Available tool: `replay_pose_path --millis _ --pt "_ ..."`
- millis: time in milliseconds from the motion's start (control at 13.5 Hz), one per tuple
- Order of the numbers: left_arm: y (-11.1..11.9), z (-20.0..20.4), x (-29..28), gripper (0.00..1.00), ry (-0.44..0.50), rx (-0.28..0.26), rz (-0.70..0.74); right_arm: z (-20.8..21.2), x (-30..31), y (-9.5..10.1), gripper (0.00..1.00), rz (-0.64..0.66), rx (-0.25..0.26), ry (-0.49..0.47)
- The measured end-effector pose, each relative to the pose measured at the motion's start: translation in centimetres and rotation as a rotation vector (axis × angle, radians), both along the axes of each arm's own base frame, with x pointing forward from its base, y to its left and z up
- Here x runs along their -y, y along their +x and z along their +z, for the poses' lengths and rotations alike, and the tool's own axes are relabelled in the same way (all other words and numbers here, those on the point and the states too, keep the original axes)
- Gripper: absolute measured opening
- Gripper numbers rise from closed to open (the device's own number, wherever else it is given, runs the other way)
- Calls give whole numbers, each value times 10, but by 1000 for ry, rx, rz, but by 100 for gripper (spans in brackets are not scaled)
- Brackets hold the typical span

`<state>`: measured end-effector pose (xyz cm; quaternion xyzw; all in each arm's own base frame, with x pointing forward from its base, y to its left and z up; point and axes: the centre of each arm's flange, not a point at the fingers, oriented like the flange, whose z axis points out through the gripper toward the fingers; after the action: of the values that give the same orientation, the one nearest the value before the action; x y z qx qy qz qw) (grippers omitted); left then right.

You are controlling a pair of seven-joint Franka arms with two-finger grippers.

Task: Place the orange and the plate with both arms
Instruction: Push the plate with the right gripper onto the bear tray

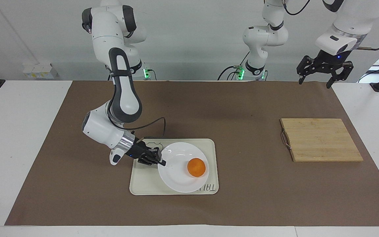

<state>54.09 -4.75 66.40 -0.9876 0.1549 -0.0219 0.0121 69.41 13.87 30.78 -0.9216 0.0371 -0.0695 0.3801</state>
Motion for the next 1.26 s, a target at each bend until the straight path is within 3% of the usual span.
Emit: replay_pose_path --millis 372,892,1041,1264 --pt "0 0 0 100 0 0 0 -27 -5 -16 8 51 -22 -18" --pt "0 0 0 100 0 0 0 -28 23 -13 9 64 -4 -71" --pt "0 0 0 100 0 0 0 -30 26 -12 25 60 8 -97" --pt "0 0 0 100 0 0 0 -30 29 -10 57 47 21 -110"
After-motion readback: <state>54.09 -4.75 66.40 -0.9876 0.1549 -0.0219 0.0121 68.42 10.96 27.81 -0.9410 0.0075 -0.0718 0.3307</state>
